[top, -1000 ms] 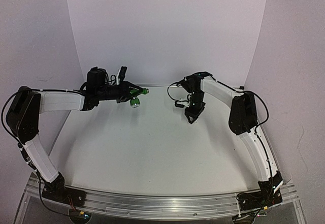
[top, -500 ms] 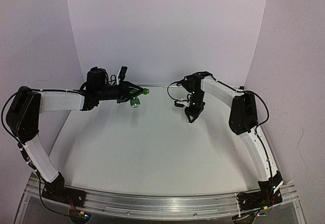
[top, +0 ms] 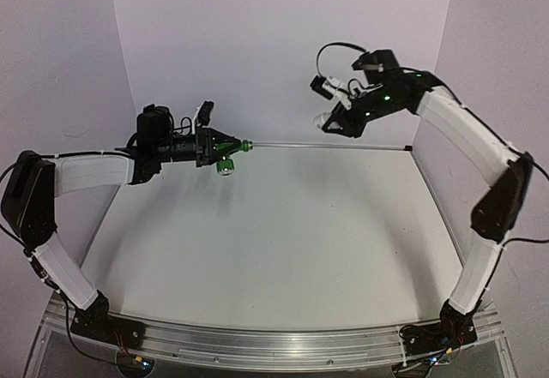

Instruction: Install the water faucets

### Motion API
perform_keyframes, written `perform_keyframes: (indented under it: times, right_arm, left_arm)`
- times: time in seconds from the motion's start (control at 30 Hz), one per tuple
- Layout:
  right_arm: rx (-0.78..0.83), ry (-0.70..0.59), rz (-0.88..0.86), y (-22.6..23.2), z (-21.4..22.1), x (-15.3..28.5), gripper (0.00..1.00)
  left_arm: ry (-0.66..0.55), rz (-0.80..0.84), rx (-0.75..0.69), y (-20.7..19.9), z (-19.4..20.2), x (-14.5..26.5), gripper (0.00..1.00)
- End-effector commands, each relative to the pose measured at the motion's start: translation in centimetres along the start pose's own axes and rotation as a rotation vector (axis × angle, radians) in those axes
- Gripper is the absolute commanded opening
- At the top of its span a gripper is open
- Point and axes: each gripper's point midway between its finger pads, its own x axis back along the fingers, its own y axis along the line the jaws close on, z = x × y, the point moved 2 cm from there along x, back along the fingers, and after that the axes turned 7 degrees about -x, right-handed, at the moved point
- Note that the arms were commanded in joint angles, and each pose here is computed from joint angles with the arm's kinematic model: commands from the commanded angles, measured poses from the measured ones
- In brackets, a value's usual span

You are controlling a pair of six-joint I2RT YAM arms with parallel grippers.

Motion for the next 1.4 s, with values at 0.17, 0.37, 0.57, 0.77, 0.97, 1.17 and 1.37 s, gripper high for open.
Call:
perform_keyframes:
  times: [0.17,0.37,0.57,0.77,0.97,1.17,1.37]
  right_arm:
    - [0.278,-0.495,-0.04,3.9,-7.7,11.9,0.0]
    - [0.436,-0.688,0.045,6.0,-9.8,16.5,0.0]
    - [0.646,-0.891,0.102,11.7,-8.9,18.3,0.0]
    - [0.835,-1.064,0.106,17.9,-6.3,19.5,0.0]
    - [0.956,-1.139,0.198,19.4,-5.0,18.9,0.0]
    - [1.148,-1.167,0.204,21.2,-3.1,17.6,0.0]
    - [1.259,-1.2,0.192,22.4,-2.0,17.2,0.0]
  left_arm:
    - [0.083,0.379,-0.187,-14.2,0.6,1.9,0.0]
    - [0.085,0.441,-0.216,-18.0,1.8,2.8,0.0]
    - [0.115,0.503,-0.223,-20.4,3.3,2.7,0.0]
    - [0.134,0.524,-0.203,-21.0,4.6,2.8,0.0]
    - [0.178,0.58,-0.195,-22.6,6.5,2.2,0.0]
    - [0.244,0.64,-0.181,-24.4,8.0,1.5,0.0]
    - [0.264,0.629,-0.156,-24.4,8.4,1.1,0.0]
